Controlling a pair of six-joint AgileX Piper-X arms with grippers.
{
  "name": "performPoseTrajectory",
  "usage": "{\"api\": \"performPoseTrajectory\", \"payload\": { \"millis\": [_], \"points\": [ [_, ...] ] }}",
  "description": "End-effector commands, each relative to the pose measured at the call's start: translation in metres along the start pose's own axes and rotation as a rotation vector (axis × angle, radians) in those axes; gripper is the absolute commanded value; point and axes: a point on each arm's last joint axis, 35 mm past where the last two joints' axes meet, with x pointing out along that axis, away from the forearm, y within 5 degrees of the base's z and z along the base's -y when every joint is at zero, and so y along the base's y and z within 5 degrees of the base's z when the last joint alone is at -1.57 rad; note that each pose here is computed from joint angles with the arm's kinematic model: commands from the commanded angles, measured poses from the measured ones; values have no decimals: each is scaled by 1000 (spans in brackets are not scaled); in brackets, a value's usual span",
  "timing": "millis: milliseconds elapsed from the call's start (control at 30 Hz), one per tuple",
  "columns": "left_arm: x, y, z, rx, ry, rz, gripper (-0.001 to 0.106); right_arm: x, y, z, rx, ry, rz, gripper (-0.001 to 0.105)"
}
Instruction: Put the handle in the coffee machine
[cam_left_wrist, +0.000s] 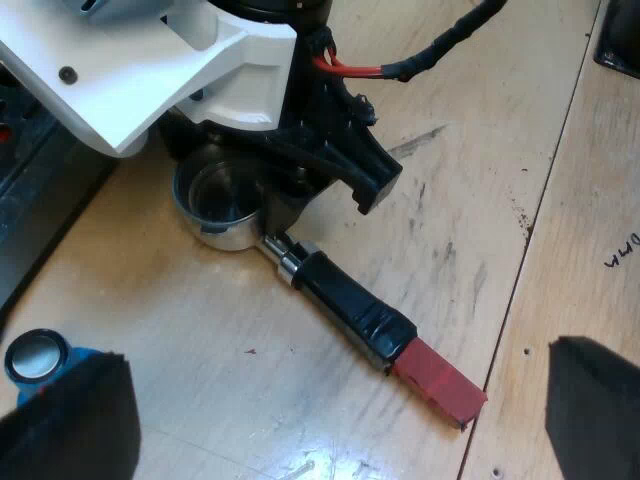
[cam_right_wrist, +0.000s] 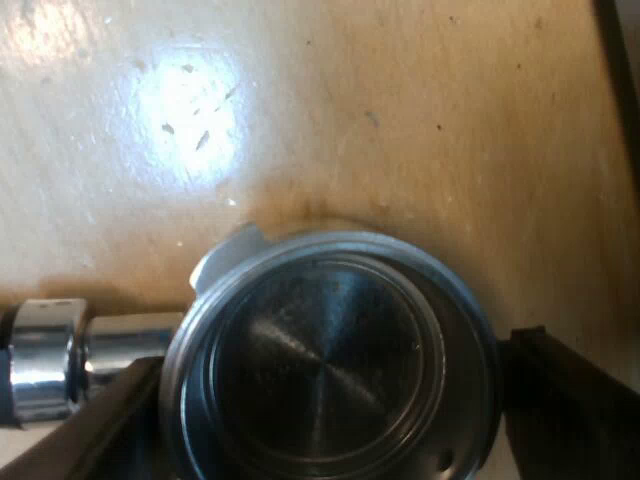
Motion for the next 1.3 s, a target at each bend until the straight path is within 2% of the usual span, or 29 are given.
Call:
{"api": "performPoseTrajectory", "payload": {
  "millis": [33, 67, 233, 267, 367, 500, 567, 767, 800, 833, 933, 1033, 1133, 1167, 1300],
  "points": [
    [0, 0, 1, -1, -8, 10, 83, 1, 2, -2, 21, 9, 18, 3],
    [0, 0, 1, -1, -8, 10, 83, 1, 2, -2, 47, 13, 21, 0],
    [0, 0, 1, -1, -8, 10, 83, -1, 4, -5, 156, 31, 31, 0],
    [0, 0, 1, -1, -8, 10, 83, -3, 4, -6, 207, 34, 32, 0],
    [0, 0, 1, -1, -8, 10, 83, -9, 5, -8, 292, 37, 32, 0],
    [0, 0, 1, -1, -8, 10, 83, -17, 7, -10, 367, 36, 29, 0],
    [0, 0, 1, 1, -8, 10, 83, -27, 8, -12, 437, 25, 29, 0],
    [0, 0, 1, 10, -8, 10, 83, -39, 13, -17, 522, 31, 49, 0],
    [0, 0, 1, 10, -8, 10, 83, -43, 13, -19, 550, 31, 48, 0],
    [0, 0, 1, 10, -8, 10, 83, -50, 15, -21, 611, 31, 47, 0],
    [0, -2, 2, 20, -21, -48, 83, -59, 17, -25, 681, 26, 44, 0],
    [0, -2, 2, 55, -27, -68, 83, -70, 19, -28, 725, 13, 39, 0],
    [0, -3, 2, 99, -32, -83, 83, -79, 22, -32, 743, 11, 38, 0],
    [0, -3, 2, 154, -35, -85, 83, -84, 23, -34, 749, 7, 37, 0],
    [0, -3, 2, 165, -36, -85, 83, -94, 26, -37, 765, -14, 62, 0]
  ]
}}
